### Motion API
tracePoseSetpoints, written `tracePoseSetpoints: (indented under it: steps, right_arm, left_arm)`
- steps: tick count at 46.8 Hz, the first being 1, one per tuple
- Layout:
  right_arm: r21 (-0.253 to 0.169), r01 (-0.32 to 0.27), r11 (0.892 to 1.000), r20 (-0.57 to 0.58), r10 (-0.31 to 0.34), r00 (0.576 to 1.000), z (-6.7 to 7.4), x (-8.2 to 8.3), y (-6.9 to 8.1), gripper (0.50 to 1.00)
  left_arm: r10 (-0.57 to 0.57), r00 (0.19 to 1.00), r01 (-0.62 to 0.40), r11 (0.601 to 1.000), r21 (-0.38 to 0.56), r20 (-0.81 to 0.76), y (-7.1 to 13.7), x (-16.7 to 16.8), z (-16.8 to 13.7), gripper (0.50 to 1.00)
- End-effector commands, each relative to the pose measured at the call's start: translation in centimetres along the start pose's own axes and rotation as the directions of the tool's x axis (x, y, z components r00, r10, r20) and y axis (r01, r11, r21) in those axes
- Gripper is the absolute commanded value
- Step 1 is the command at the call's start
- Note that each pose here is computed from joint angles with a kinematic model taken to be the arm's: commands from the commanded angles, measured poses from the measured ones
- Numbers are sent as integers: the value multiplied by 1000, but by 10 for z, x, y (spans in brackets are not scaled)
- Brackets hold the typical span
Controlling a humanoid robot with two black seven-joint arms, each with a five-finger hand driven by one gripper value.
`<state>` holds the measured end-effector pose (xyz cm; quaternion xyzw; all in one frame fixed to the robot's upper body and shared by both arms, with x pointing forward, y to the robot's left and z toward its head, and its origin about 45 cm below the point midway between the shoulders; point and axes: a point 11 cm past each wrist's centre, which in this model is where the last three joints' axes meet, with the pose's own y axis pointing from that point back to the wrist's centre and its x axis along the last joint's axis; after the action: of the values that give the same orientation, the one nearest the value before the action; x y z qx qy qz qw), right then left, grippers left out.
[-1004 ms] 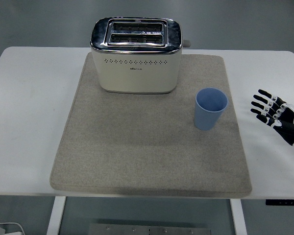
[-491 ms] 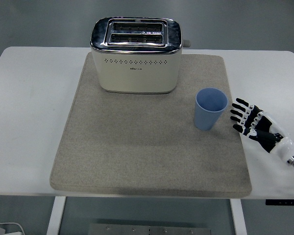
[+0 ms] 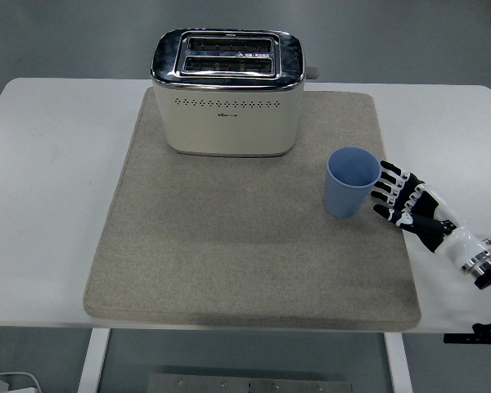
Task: Put the water cup in front of the bread machine
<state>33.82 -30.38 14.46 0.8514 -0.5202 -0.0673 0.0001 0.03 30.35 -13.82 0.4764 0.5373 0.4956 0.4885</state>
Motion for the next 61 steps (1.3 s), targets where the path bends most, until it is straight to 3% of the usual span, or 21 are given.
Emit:
tracePoseSetpoints:
  steps: [1,15,27,50,61]
  right_arm:
    - [3,-3,1000,-2,3,1000,-1,1,-1,919]
    - [19,2,1000,-6,-2,1000,-7,-2,-6,919]
    - [44,12,999,1,-12,1000,-10,-14,-20,919]
    - [60,33,998,13,-34,999,-3,-39,-34,919]
    - [66,31,997,6,-31,999,-5,-40,-37,913]
  left_arm:
    - [-1,1000,1,1000,0,1,0,0,0,1000]
    - [-2,1000,2,1000,-1,2,0,-1,1,1000]
    - [-2,1000,2,1000,-1,2,0,-1,1,1000]
    - [-2,1000,2,1000,-1,2,0,-1,1,1000]
    - [-2,1000,2,1000,-1,2,0,-1,1,1000]
